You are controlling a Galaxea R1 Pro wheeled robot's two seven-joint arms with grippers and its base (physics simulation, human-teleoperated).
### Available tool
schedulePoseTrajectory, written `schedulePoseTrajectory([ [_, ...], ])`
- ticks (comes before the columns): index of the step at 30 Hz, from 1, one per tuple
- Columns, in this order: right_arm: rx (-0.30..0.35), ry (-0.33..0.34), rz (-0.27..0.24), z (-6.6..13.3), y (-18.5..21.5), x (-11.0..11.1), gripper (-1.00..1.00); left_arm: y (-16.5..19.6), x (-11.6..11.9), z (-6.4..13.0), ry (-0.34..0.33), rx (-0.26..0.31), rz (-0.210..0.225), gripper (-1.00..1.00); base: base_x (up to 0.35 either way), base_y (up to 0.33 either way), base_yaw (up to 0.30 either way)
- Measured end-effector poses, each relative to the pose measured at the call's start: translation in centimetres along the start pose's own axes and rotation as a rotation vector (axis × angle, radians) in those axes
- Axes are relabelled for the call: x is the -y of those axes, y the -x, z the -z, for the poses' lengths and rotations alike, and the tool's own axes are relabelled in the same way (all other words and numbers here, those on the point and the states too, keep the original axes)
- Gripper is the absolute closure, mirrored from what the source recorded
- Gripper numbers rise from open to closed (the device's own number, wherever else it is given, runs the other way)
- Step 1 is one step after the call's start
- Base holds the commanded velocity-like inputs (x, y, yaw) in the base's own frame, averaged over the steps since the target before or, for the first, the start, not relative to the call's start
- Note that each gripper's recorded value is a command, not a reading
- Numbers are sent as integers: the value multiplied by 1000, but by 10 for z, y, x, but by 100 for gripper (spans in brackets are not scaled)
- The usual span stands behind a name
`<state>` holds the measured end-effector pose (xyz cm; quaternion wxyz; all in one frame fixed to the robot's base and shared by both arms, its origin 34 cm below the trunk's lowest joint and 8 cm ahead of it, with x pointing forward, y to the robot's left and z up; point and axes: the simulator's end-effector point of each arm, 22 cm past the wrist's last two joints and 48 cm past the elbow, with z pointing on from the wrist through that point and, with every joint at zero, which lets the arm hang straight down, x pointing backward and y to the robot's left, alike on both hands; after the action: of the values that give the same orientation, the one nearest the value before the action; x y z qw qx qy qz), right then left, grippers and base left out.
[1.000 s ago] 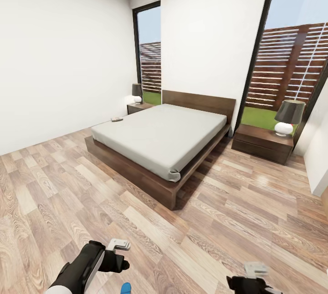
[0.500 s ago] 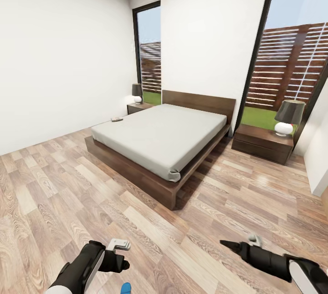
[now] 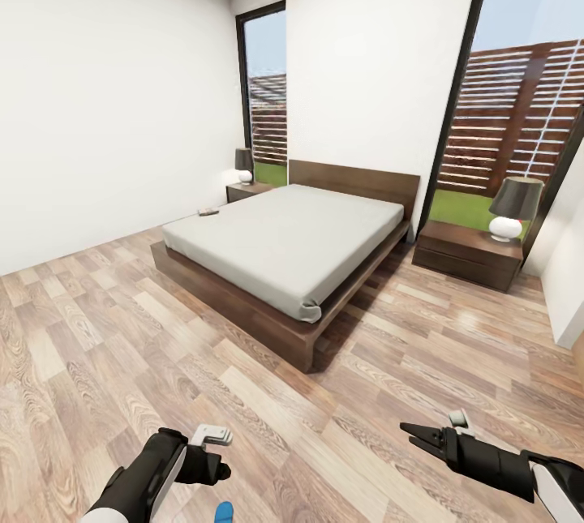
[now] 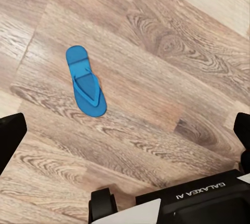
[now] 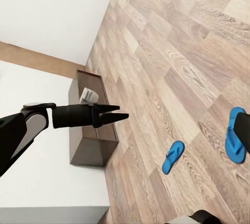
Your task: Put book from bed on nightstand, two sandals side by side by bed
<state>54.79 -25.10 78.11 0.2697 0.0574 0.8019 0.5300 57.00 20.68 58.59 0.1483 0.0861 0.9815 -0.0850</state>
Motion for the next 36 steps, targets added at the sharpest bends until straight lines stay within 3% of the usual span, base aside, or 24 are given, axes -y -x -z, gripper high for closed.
schedulePoseTrajectory([
  [36, 0, -1, 1, -18, -30, 57, -100, -25, -6, -60, -3, 1, -2, -100, 0, 0, 0],
])
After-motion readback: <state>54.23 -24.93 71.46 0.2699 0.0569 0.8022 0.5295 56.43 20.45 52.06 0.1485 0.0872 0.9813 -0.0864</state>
